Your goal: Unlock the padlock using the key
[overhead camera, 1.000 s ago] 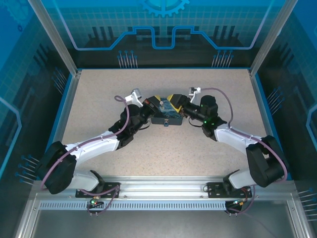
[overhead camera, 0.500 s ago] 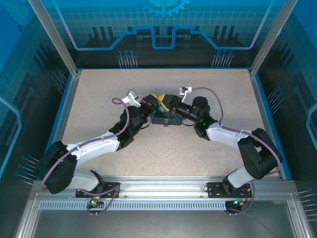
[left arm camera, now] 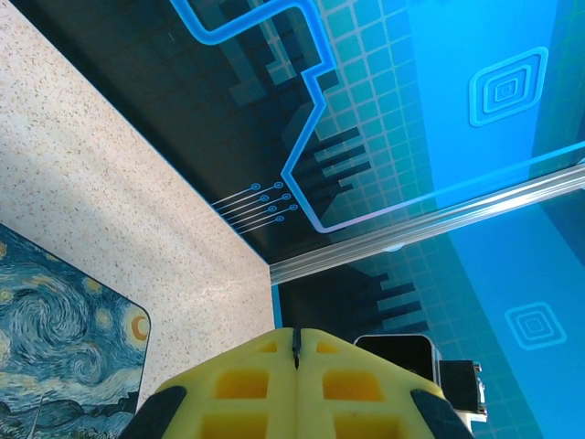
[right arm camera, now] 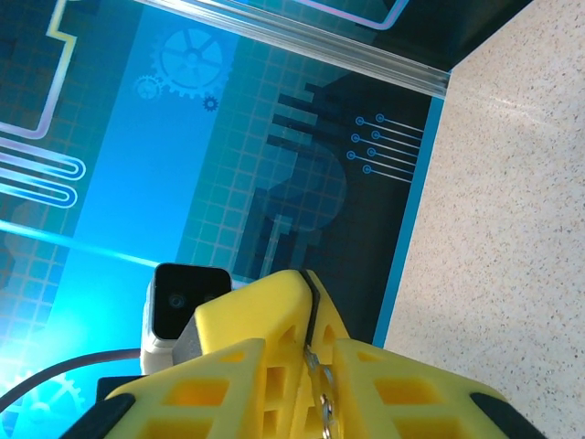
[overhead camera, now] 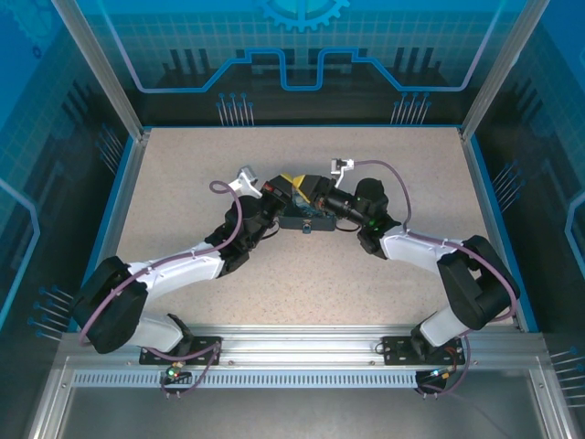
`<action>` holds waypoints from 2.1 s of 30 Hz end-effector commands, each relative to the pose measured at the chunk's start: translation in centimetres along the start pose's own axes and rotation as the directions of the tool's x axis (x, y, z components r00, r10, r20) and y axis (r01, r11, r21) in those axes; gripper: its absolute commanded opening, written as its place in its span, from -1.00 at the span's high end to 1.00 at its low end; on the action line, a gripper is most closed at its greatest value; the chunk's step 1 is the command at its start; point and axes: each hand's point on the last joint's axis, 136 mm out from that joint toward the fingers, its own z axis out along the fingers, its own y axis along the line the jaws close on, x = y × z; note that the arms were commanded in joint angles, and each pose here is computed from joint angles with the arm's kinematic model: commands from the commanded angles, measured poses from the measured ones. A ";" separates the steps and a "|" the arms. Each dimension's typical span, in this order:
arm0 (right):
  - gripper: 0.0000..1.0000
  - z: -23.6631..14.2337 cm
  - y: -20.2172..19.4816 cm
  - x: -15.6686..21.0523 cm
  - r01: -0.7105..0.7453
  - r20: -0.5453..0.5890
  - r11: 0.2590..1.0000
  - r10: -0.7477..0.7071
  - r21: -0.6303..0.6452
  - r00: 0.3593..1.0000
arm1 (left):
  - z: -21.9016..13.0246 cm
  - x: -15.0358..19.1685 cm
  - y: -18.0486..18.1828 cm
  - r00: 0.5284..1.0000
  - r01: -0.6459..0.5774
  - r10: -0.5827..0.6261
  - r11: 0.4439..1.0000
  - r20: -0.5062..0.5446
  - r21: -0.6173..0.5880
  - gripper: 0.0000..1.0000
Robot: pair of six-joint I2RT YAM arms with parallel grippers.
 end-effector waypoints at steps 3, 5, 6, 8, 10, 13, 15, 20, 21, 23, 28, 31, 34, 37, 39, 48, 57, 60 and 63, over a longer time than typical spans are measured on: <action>0.53 0.2 0.3 0.5 0.006 -0.013 1.000 -0.006 -0.030 1.000 | 0.2 -0.2 -1.1 0.999 0.015 -0.016 0.999 0.027 0.034 1.00; 0.53 0.1 0.2 0.6 0.005 -0.013 1.000 -0.006 -0.029 1.000 | 0.2 -0.2 -1.3 0.999 0.015 -0.016 0.999 0.029 0.037 1.00; 0.54 0.1 0.1 0.7 0.004 -0.014 1.000 -0.004 -0.028 1.000 | 0.3 -0.2 -1.3 0.999 0.013 -0.014 0.999 0.029 0.037 1.00; 0.56 0.0 0.0 0.8 0.003 -0.016 1.000 -0.004 -0.027 1.000 | 0.3 -0.3 -1.4 0.999 0.012 -0.013 0.999 0.032 0.037 1.00; 0.56 -0.1 0.1 0.9 0.004 -0.019 1.000 -0.004 -0.029 1.000 | 0.3 -0.3 -1.5 0.999 0.010 -0.011 0.999 0.031 0.038 1.00; 0.55 -0.3 0.1 1.0 0.004 -0.021 1.000 -0.005 -0.029 1.000 | 0.3 -0.3 -1.5 0.999 0.007 -0.008 0.999 0.032 0.037 1.00; 0.55 -0.5 0.2 1.1 0.008 -0.024 1.000 -0.009 -0.029 1.000 | 0.3 -0.3 -1.5 1.000 0.006 -0.007 0.999 0.030 0.037 1.00; 0.63 -0.5 0.3 1.1 0.012 -0.025 0.999 -0.013 -0.032 1.000 | 0.4 -0.2 -1.3 1.000 0.001 -0.002 1.000 0.030 0.032 1.00; 0.64 -0.5 0.4 1.1 0.012 -0.027 0.999 -0.013 -0.033 1.000 | 0.4 -0.2 -1.3 1.000 0.002 -0.003 0.999 0.029 0.032 1.00; 0.70 -0.4 0.5 1.1 0.013 -0.028 0.999 -0.014 -0.035 1.000 | 0.4 -0.1 -1.3 1.000 0.002 -0.003 0.999 0.027 0.033 1.00; 0.88 -0.4 0.6 1.0 0.015 -0.028 0.999 -0.016 -0.036 0.999 | 0.4 0.0 -1.3 1.000 0.002 -0.003 0.999 0.025 0.032 1.00; 1.00 -0.4 0.5 1.0 0.016 -0.028 0.999 -0.017 -0.035 0.999 | 0.4 0.1 -1.2 1.000 0.002 -0.003 1.000 0.024 0.030 1.00; 1.00 -0.5 0.5 0.8 0.015 -0.024 0.999 -0.016 -0.031 1.000 | 0.2 0.1 -1.0 1.000 0.003 -0.004 1.000 0.025 0.028 1.00; 1.00 -0.7 0.4 0.5 0.017 -0.011 0.999 -0.017 -0.027 1.000 | 0.0 0.3 -0.7 1.000 0.004 -0.004 1.000 0.025 0.020 1.00; 1.00 -1.0 0.2 0.2 0.015 -0.002 1.000 -0.015 -0.021 1.000 | -0.2 0.3 -0.4 1.000 0.005 -0.006 1.000 0.027 0.014 1.00; 1.00 -1.3 -0.3 -0.2 0.006 0.019 1.000 -0.006 -0.002 1.000 | -0.8 0.8 0.1 0.999 0.011 -0.011 1.000 0.030 0.004 1.00; 1.00 -1.5 -1.1 -0.5 -0.011 0.039 1.000 0.010 0.018 0.999 | -1.5 1.3 0.6 0.999 0.011 -0.011 1.000 0.037 -0.009 1.00; 1.00 -1.5 -1.2 -0.6 -0.014 0.045 1.000 0.013 0.023 0.999 | -1.6 1.4 0.6 0.999 0.013 -0.012 1.000 0.039 -0.010 1.00; 1.00 -1.6 -1.4 -0.7 -0.018 0.052 0.999 0.016 0.031 0.999 | -1.8 1.6 0.5 0.999 0.013 -0.012 1.000 0.047 -0.012 1.00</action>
